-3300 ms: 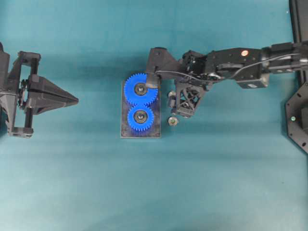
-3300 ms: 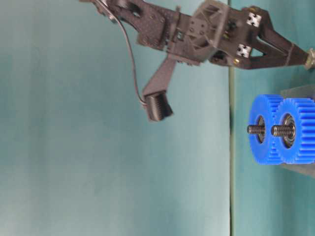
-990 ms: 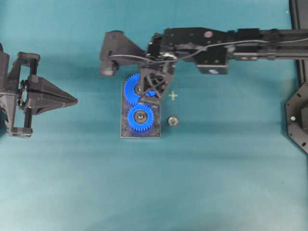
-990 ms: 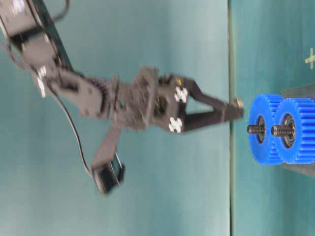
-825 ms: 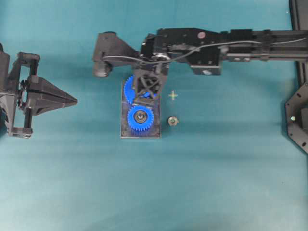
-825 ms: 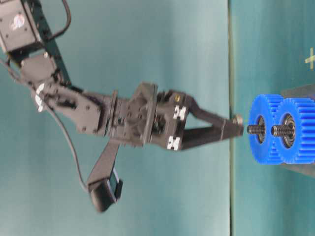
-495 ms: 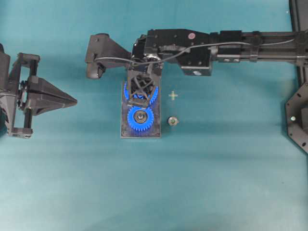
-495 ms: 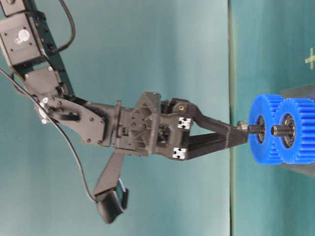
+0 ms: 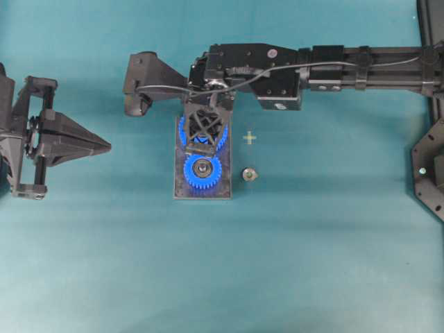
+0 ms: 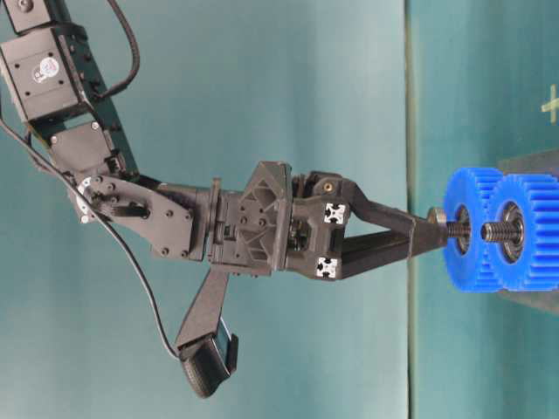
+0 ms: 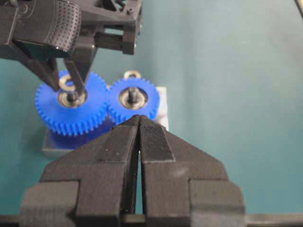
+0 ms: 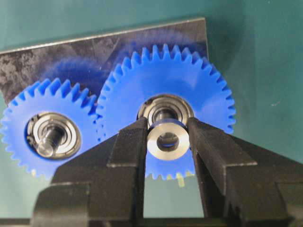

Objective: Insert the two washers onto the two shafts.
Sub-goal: 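Carry the washer over the top blue gear and lower it onto its shaft, then open the right gripper and lift away from the top gear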

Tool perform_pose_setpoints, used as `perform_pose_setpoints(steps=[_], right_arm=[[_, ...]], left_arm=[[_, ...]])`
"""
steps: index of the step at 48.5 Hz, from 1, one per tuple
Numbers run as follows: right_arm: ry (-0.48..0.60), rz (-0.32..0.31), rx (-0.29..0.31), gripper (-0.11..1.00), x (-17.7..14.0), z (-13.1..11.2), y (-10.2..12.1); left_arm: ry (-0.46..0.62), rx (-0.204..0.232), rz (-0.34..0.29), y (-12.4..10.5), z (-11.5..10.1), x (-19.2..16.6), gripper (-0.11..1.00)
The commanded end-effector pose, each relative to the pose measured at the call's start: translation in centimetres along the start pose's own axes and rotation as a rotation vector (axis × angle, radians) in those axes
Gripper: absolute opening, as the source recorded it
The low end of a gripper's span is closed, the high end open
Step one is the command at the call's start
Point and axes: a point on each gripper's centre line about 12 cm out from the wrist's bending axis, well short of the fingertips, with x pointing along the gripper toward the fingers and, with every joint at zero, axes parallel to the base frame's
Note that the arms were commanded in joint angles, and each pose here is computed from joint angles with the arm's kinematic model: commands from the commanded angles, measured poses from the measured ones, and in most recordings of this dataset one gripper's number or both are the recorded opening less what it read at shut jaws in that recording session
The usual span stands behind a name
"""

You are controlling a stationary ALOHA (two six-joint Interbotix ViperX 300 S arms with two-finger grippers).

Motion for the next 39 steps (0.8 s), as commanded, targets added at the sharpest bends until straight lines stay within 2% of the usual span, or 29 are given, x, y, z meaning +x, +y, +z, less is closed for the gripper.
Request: perform_pose_setpoints(steps=[1, 15, 35, 37, 39], right_arm=[[-0.044, 0.002, -0.011, 0.3, -1.53, 0.78, 0.13], [-0.006, 0.002, -0.002, 0.3, -1.09, 0.95, 0.13], [-0.02, 0.023, 0.027, 0.31, -1.43, 1.42, -0.33], [-0.017, 0.027, 0.035, 0.37, -1.43, 1.38, -0.36], [-0.014, 0.031, 0.038, 0.49, -1.44, 1.35, -0.38]], left_arm=[[-0.018, 0.003, -0.001, -0.02, 0.5, -0.03, 0.0], [-0.021, 0.002, -0.001, -0.02, 0.54, -0.03, 0.0], [-0.021, 0.001, 0.001, 0.02, 0.54, -0.03, 0.0], [-0.021, 0.002, -0.001, -0.02, 0.54, -0.03, 0.0], [-0.023, 0.001, 0.001, 0.02, 0.61, -0.03, 0.0]])
